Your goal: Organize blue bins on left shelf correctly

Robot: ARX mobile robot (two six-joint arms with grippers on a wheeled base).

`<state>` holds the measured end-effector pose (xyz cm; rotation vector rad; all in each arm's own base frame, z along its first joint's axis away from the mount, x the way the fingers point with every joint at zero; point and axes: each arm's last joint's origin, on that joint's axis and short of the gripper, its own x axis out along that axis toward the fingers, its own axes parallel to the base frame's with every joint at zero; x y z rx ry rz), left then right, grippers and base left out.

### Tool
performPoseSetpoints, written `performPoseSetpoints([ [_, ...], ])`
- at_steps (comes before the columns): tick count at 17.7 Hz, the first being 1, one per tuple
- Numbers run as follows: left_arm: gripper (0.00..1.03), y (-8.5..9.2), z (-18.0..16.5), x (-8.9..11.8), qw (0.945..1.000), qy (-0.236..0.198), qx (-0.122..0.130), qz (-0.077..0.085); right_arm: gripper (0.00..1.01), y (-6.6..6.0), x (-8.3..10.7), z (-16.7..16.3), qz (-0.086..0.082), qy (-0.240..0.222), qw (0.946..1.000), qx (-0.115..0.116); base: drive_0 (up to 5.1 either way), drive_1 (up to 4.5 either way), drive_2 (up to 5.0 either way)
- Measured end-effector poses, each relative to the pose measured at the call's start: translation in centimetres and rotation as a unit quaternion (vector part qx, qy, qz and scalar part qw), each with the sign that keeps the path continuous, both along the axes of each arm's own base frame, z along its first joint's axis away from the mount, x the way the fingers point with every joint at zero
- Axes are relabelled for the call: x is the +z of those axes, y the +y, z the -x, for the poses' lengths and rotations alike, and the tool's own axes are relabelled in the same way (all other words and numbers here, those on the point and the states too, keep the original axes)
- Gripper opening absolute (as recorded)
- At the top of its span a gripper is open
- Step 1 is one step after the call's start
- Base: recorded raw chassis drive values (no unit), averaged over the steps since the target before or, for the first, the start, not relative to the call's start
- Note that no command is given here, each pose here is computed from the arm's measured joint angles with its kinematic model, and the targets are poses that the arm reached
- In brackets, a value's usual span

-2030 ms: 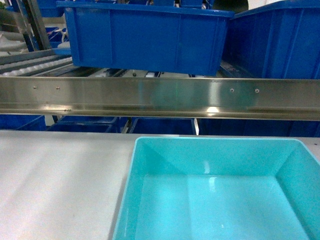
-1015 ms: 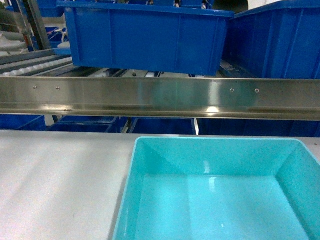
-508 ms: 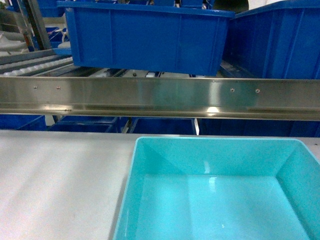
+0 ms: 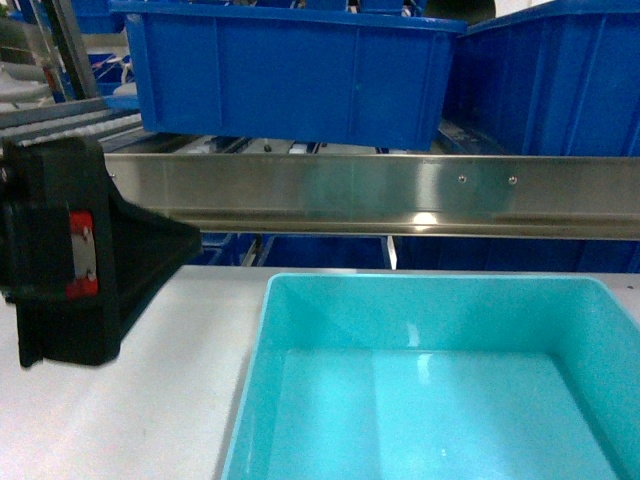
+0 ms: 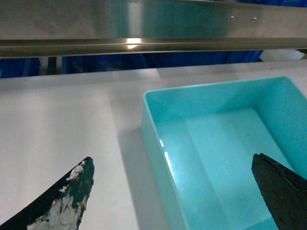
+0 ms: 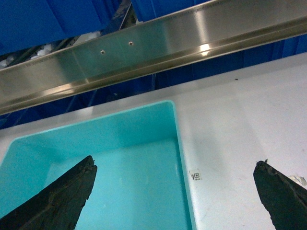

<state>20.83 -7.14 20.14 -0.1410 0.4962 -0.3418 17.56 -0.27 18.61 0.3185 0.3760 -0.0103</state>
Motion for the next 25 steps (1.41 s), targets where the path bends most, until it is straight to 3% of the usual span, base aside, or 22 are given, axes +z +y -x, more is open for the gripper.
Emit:
performPoseSetpoints([
  [4, 0.98, 0.2, 0.1, 0.0, 1.0, -0.004, 0.006, 0.0, 0.98, 0.0, 0.2, 0.0, -0.009, -0.005, 0.9999, 0.001, 0.0, 0.0, 0.0],
  [5, 0.98, -0.1, -0.2, -0.3, 0.9998, 0.02, -0.003, 0.008, 0.98, 0.2, -0.2, 0.0, -0.008, 0.008, 0.9996, 0.024, 0.0, 0.0, 0.0],
  [6, 0.98, -0.8, -1.0, -1.4, 0.9979, 0.06, -0.008, 0.024, 0.98, 0.5, -0.9, -0.4, 0.008, 0.033, 0.9984, 0.045, 0.0, 0.0, 0.0],
  [8, 0.98, -1.5, -1.6, -3.1, 0.992, 0.117, 0.008, 0.046, 0.98, 1.7, -2.4, -0.6, 0.067, 0.096, 0.9887, 0.093, 0.0, 0.0, 0.0],
  [10, 0.98, -1.5, -2.0, -3.6, 0.9899, 0.124, 0.033, 0.061, 0.98, 2.9, -2.0, -1.4, 0.11, 0.106, 0.9807, 0.122, 0.0, 0.0, 0.0],
  [11, 0.98, -1.5, -2.3, -3.8, 0.9885, 0.126, 0.04, 0.073, 0.98, 3.4, -2.0, -1.7, 0.123, 0.113, 0.9763, 0.137, 0.0, 0.0, 0.0],
  [13, 0.98, -0.8, -2.6, -4.5, 0.9821, 0.147, 0.058, 0.103, 0.98, 4.7, -2.2, -2.1, 0.153, 0.12, 0.9703, 0.144, 0.0, 0.0, 0.0],
  [14, 0.98, -0.5, -2.7, -4.8, 0.98, 0.155, 0.062, 0.109, 0.98, 5.3, -2.4, -2.5, 0.162, 0.124, 0.9683, 0.144, 0.0, 0.0, 0.0],
  [16, 0.98, -0.2, -2.8, -5.1, 0.9786, 0.161, 0.062, 0.112, 0.98, 5.9, -2.6, -2.9, 0.165, 0.132, 0.9668, 0.144, 0.0, 0.0, 0.0],
  [18, 0.98, -0.2, -2.8, -5.4, 0.9773, 0.175, 0.052, 0.108, 0.98, 6.3, -3.0, -3.5, 0.168, 0.136, 0.9668, 0.137, 0.0, 0.0, 0.0],
  [20, 0.98, -0.3, -3.0, -6.0, 0.9771, 0.189, 0.034, 0.092, 0.98, 6.6, -3.6, -4.6, 0.168, 0.145, 0.9678, 0.118, 0.0, 0.0, 0.0],
  [21, 0.98, -0.8, -3.5, -5.9, 0.9799, 0.184, 0.016, 0.074, 0.98, 6.5, -4.0, -5.4, 0.161, 0.147, 0.97, 0.109, 0.0, 0.0, 0.0],
  [23, 0.98, -2.1, -4.2, -5.6, 0.983, 0.179, -0.015, 0.04, 0.98, 5.2, -4.0, -6.4, 0.141, 0.14, 0.9759, 0.09, 0.0, 0.0, 0.0],
  [25, 0.98, -2.9, -4.5, -6.0, 0.9848, 0.173, -0.016, 0.001, 0.98, 4.0, -3.7, -6.9, 0.121, 0.124, 0.9811, 0.086, 0.0, 0.0, 0.0],
])
